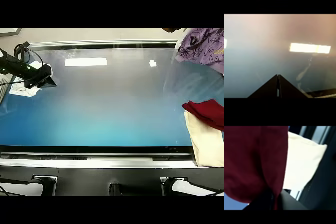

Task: Fold the clothes and pants, and hang the long-sleeved shirts on hangers.

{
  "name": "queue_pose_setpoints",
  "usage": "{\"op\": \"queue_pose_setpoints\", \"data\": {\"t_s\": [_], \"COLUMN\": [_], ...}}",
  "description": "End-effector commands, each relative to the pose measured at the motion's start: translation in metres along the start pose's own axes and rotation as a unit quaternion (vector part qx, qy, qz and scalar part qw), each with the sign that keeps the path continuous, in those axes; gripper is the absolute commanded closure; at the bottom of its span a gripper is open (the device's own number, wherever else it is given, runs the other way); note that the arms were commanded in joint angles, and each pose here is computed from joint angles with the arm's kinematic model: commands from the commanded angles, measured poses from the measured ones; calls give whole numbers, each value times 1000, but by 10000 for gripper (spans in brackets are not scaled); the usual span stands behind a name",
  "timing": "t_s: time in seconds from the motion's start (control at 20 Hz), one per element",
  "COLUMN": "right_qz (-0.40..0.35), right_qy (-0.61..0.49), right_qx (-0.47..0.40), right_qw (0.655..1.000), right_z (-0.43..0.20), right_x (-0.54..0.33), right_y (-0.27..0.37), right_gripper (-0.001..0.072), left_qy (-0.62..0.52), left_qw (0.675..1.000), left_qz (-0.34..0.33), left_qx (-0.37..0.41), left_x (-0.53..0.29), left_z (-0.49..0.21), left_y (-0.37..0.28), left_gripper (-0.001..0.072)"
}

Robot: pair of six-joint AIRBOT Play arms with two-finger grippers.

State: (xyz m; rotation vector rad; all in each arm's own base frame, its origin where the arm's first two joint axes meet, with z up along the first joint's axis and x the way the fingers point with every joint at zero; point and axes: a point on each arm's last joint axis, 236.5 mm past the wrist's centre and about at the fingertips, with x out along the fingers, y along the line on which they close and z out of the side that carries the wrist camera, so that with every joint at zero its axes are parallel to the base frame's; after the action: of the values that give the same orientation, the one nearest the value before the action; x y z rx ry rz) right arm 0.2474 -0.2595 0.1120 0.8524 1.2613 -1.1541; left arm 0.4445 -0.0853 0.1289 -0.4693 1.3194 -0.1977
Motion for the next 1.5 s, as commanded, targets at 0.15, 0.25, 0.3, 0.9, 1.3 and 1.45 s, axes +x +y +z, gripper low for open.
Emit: {"op": "queue_pose_setpoints", "data": {"t_s": [0.15,0.25,0.3,0.9,1.3,1.45], "right_qz": [-62,-80,-89,-166,-169,-76], "right_qy": [27,38,41,40,11,-59], "right_qx": [-3,-7,-9,-38,-73,-101], "right_qw": [998,996,995,985,983,990], "right_z": [-42,-52,-56,-65,-48,-10], "right_x": [43,56,61,100,99,74], "right_y": [-39,-48,-53,-87,-88,-43], "right_gripper": [683,683,683,682,225,226], "left_qy": [3,3,3,3,3,3], "left_qw": [1000,1000,1000,1000,1000,1000], "left_qz": [1,1,1,1,1,1], "left_qx": [0,0,0,0,0,1], "left_x": [0,0,0,0,0,0], "left_z": [-2,-2,-2,-2,-1,-1], "left_y": [0,0,0,0,0,0], "left_gripper": [690,690,690,690,690,689]}}
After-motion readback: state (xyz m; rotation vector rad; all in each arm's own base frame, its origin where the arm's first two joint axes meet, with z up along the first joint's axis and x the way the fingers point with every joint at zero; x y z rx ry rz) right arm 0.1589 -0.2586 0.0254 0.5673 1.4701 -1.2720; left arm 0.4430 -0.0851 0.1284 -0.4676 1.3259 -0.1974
